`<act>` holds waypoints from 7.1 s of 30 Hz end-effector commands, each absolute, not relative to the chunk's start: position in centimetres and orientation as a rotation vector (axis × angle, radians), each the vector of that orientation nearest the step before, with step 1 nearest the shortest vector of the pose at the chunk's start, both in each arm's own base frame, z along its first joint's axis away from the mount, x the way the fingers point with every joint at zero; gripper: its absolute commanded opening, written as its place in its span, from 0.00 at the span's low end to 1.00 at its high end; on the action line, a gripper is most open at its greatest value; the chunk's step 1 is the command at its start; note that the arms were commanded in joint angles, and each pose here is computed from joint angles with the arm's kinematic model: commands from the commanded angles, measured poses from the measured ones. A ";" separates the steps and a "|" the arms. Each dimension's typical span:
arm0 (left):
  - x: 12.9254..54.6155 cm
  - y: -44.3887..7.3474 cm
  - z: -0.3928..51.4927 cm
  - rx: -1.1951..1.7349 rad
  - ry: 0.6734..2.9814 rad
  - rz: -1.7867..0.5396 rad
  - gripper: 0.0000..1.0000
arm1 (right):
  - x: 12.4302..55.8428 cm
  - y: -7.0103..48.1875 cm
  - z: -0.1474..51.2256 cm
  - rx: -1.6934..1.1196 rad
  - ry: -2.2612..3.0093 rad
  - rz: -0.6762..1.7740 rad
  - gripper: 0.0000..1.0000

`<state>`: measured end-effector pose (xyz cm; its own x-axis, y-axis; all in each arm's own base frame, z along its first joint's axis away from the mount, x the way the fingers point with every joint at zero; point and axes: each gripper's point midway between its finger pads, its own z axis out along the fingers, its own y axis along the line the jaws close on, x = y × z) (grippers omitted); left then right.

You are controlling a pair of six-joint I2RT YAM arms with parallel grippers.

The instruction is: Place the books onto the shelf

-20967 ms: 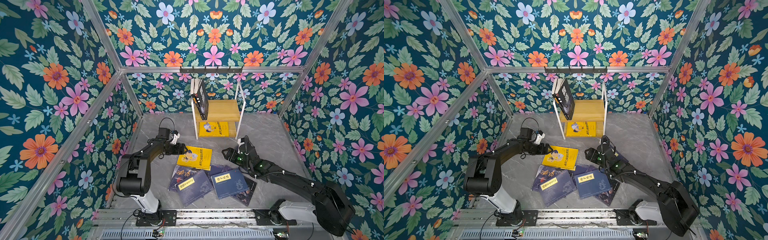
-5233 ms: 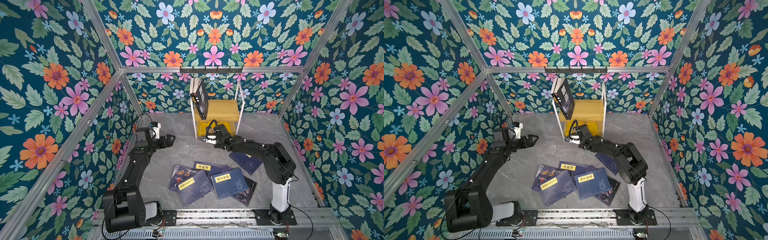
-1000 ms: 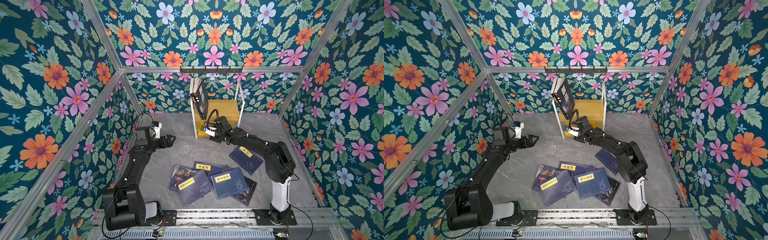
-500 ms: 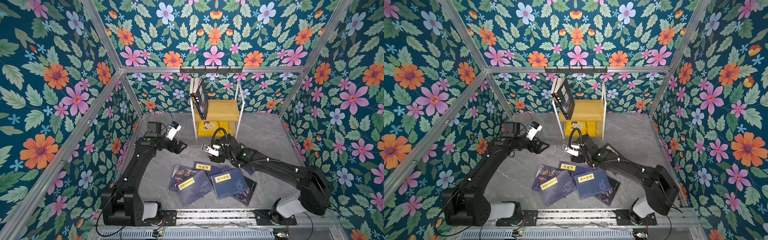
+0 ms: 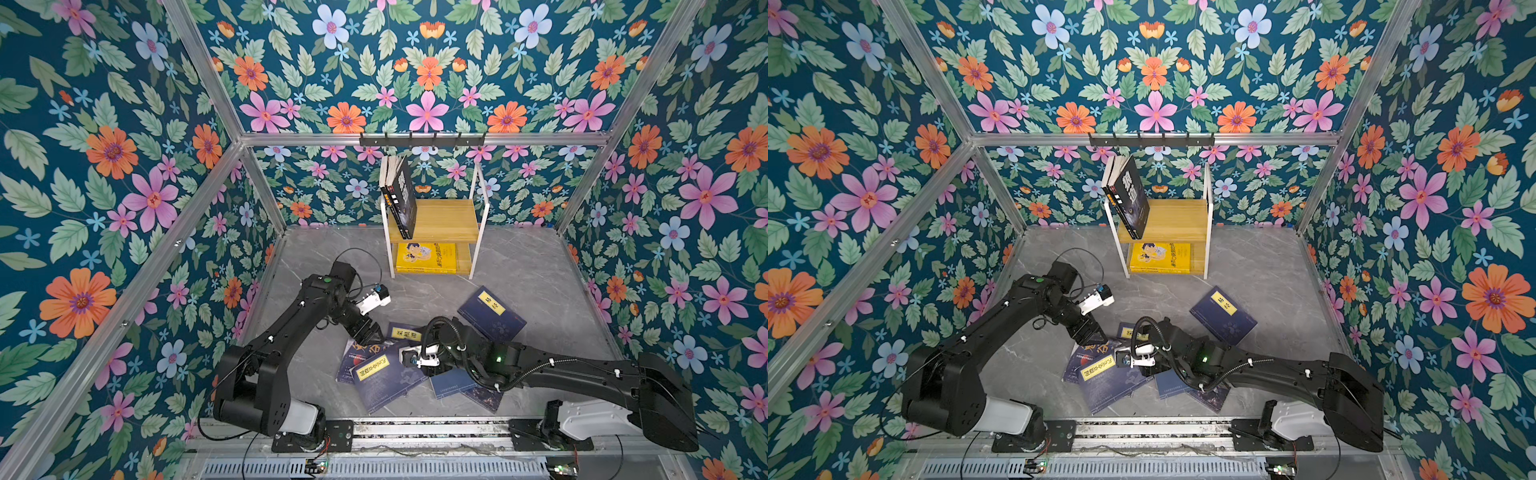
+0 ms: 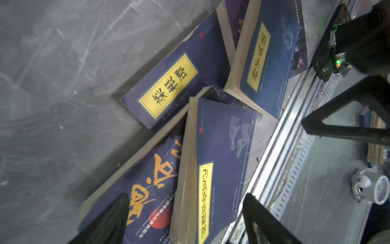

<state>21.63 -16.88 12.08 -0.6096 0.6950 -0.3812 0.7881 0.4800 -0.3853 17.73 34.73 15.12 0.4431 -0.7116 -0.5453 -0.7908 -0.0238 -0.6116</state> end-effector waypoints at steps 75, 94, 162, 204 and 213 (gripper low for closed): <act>19.2 -15.7 3.3 1.498 2.668 -0.533 0.11 | 16.8 38.9 8.6 -2.058 1.059 -0.155 0.31; 19.3 -15.8 3.5 1.492 2.662 -0.533 0.10 | 17.2 39.2 10.4 -2.125 1.028 -0.173 0.36; 34.4 -4.8 13.8 0.183 2.344 -0.414 1.00 | 43.4 26.6 22.2 -1.545 1.338 -0.555 0.00; 34.4 -5.1 13.5 0.195 2.345 -0.434 1.00 | 49.3 26.1 12.2 -1.690 1.512 -0.457 0.32; 34.6 -5.1 13.4 0.194 2.349 -0.438 1.00 | 45.2 27.7 12.8 -1.736 1.552 -0.200 0.59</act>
<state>34.16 -5.02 13.00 -0.7387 0.0107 -0.6739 0.2512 0.9322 -0.2607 46.91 26.60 12.68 0.2330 -0.9271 -0.2936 -0.7151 0.0412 -0.6978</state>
